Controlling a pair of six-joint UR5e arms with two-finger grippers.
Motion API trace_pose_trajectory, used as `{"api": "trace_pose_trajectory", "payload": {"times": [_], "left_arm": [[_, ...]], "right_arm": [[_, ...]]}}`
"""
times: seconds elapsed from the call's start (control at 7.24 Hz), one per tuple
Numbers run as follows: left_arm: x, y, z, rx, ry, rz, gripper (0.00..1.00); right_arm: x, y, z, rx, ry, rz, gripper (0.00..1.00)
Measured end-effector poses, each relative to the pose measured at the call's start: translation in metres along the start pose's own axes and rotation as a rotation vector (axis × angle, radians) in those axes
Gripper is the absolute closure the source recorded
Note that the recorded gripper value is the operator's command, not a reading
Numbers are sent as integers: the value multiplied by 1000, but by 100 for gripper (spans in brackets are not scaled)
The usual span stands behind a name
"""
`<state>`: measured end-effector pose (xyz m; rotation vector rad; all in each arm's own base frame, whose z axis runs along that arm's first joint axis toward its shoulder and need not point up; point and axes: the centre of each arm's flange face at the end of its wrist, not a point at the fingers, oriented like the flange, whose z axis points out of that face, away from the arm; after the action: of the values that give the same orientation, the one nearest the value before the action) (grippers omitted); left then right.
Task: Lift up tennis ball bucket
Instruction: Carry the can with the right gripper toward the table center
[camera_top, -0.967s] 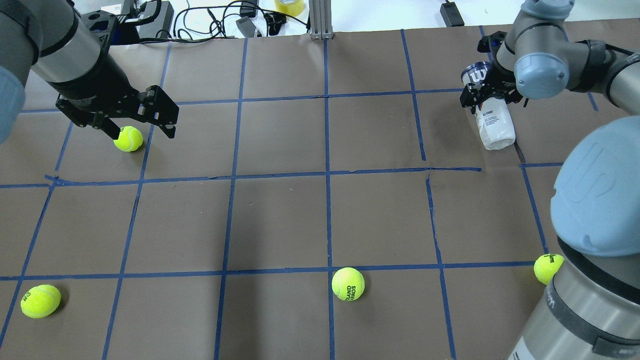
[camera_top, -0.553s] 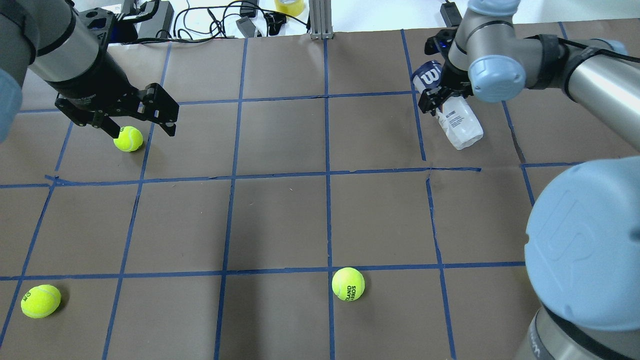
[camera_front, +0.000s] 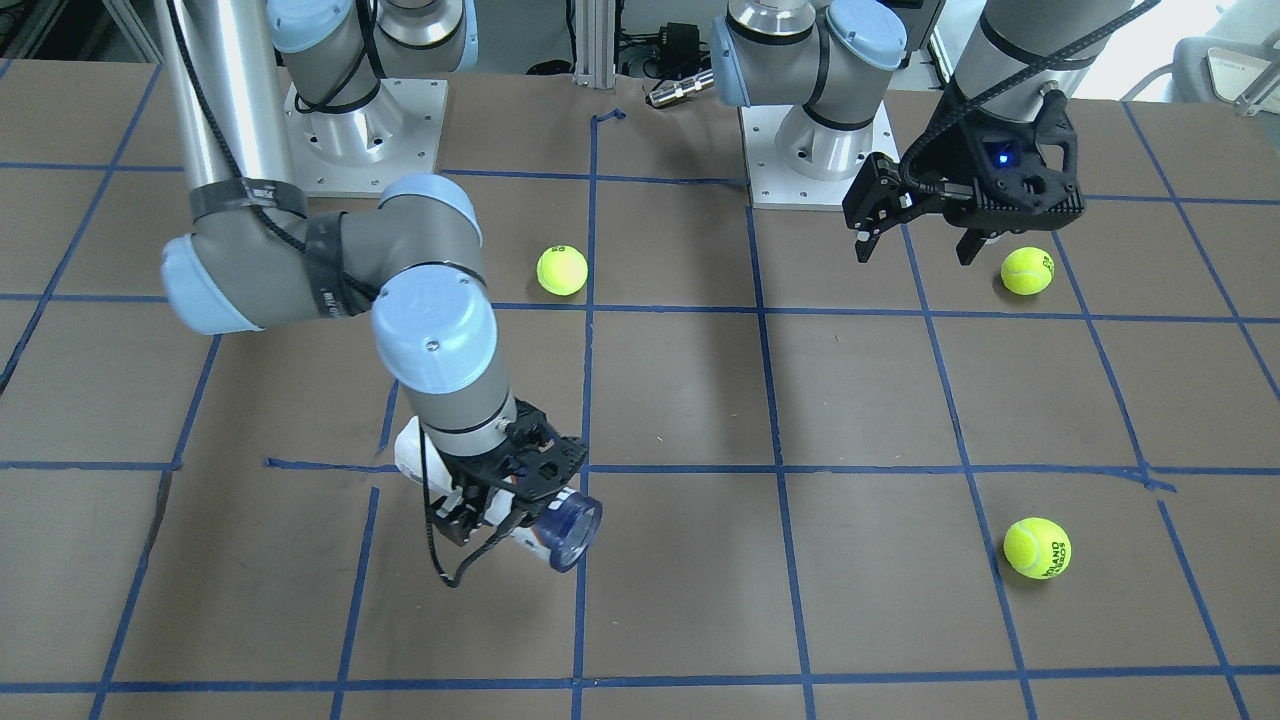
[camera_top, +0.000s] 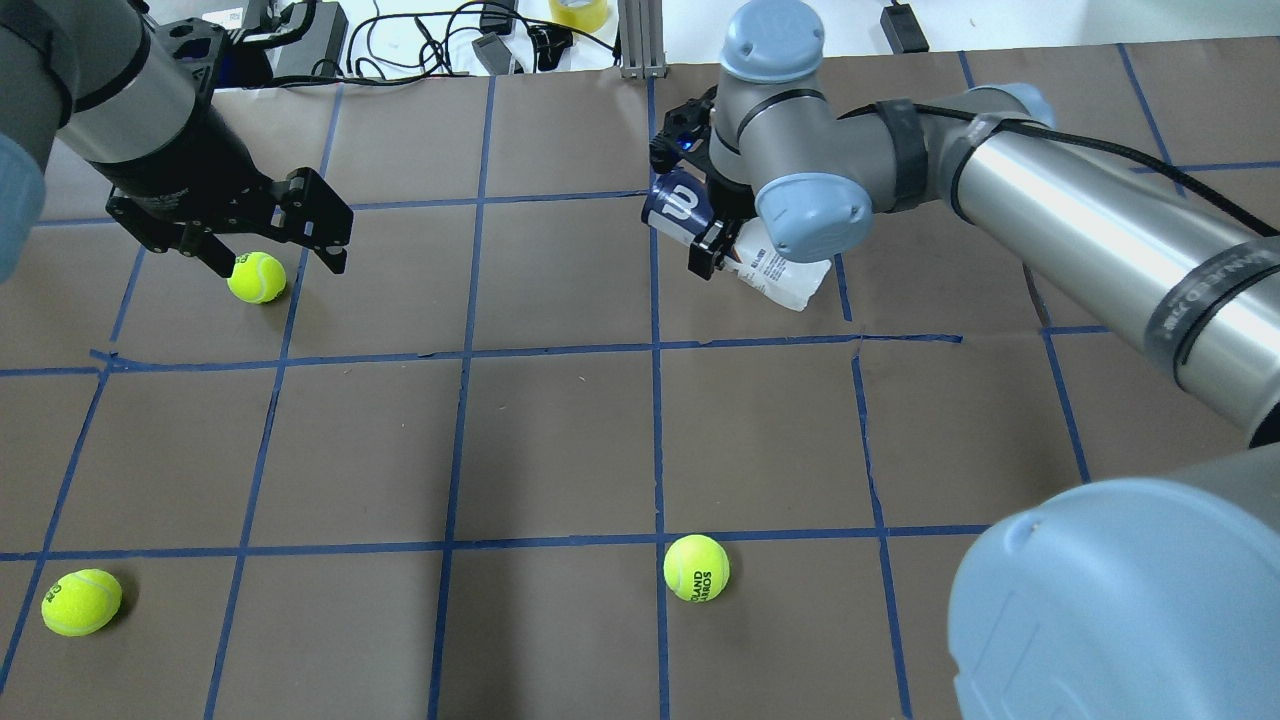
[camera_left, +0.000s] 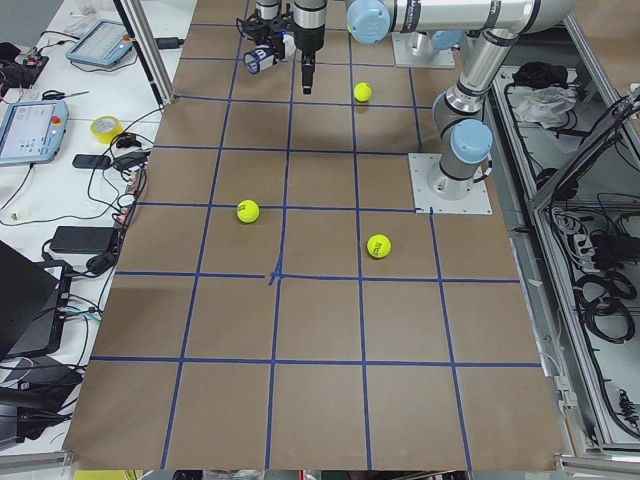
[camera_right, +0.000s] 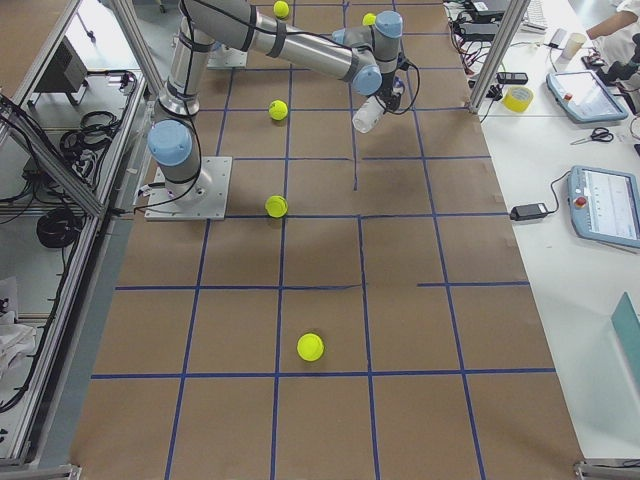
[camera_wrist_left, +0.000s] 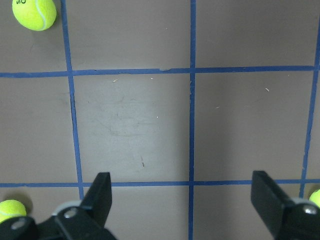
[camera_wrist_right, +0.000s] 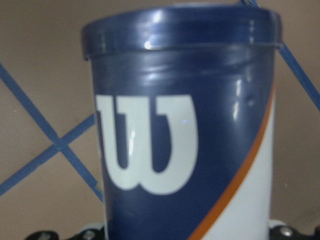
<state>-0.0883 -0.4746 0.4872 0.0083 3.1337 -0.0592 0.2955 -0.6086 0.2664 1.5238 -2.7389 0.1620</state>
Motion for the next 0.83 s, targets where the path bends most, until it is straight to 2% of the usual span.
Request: {"api": "trace_pose_trajectory", "payload": {"times": [0.41,0.55,0.83], "left_arm": [[-2,0,0,-4,-3,0,0],[-2,0,0,-5,-3,-4,0],[-2,1,0,-5,-4,-12,0]], "right_arm": [[-58,-42,5,66,13,-447,37],[-77,-53,12,72,16,-570,36],[-106,-72,33,80,25,-694,36]]}}
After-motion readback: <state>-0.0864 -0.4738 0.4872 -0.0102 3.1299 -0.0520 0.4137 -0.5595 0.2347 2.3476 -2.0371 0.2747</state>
